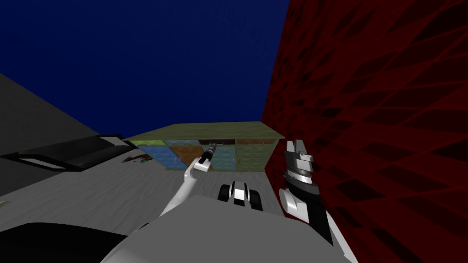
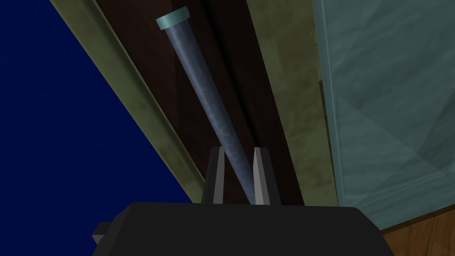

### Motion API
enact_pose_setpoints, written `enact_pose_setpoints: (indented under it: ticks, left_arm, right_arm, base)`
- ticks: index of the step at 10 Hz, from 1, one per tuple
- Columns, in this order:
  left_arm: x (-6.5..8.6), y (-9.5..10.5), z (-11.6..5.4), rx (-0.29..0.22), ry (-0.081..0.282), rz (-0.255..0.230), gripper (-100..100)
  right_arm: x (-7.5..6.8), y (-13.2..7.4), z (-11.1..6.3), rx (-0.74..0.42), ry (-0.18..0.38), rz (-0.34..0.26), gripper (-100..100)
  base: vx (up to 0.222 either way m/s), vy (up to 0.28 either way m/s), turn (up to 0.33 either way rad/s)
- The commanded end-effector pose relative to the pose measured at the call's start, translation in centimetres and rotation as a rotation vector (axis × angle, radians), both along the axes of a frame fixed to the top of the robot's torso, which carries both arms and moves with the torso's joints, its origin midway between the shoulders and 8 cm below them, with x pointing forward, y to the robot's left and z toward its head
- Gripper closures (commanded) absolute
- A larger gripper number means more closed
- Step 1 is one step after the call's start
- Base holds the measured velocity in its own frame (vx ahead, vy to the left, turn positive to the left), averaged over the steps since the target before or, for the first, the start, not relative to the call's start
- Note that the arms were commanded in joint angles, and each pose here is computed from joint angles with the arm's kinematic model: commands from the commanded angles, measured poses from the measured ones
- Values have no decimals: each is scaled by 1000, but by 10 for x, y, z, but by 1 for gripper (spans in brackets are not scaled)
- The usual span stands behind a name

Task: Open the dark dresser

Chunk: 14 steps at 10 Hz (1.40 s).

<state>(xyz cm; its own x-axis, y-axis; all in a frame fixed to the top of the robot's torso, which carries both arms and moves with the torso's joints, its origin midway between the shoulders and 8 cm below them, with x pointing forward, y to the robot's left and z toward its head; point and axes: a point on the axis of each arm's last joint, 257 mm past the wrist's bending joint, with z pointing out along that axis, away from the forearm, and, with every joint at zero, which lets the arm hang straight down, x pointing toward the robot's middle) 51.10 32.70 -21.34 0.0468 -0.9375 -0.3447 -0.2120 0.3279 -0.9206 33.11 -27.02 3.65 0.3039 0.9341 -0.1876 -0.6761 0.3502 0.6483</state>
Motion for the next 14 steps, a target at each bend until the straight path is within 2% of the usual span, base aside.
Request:
enact_pose_setpoints:
  ticks: [1, 2, 4, 5, 6, 7, 8, 9, 10, 11, 13, 14]
  left_arm:
    - [-14, -20, 3, 3, -4, -44, 100]
    - [-14, -21, 7, 3, -11, -46, 100]
    - [-36, -48, 1, -6, 4, -100, 100]
    - [-36, -50, 8, -7, -9, -104, 100]
    - [-48, -63, 2, -15, 4, -129, 100]
    - [-48, -65, 9, -16, -8, -132, 100]
    - [-60, -77, 4, -26, 5, -157, 100]
    - [-60, -79, 10, -27, -8, -160, 100]
    - [-59, -73, 5, -24, 5, -151, 100]
    - [-63, -80, 13, -25, -9, -166, 100]
    - [-67, -85, 20, -25, -20, -178, 100]
    - [-65, -79, 12, -23, -3, -165, 100]
  right_arm:
    - [0, 0, 0, 0, 0, 0, 0]
    - [0, 0, 0, 0, 0, 0, 0]
    - [0, 0, 0, 0, 0, 0, 0]
    - [0, 0, 0, 0, 0, 0, 0]
    - [0, 0, 0, 0, 0, 0, 0]
    - [0, 0, 0, 0, 0, 0, 0]
    - [0, 0, 0, 0, 0, 0, 0]
    - [0, 0, 0, 0, 0, 0, 0]
    - [0, 0, 0, 0, 0, 0, 0]
    - [0, 0, 0, 0, 0, 0, 0]
    - [0, 0, 0, 0, -1, 0, 0]
    - [0, 0, 0, 0, -1, 0, 0]
  base:
    - [98, -18, 196]
    - [83, -12, 96]
    - [110, -2, 236]
    - [92, -16, 119]
    - [96, -11, 186]
    - [74, -7, 111]
    - [78, 6, 172]
    - [67, -4, 96]
    - [27, 0, 11]
    - [-107, -1, 38]
    - [-186, 5, 30]
    - [-101, 3, 11]
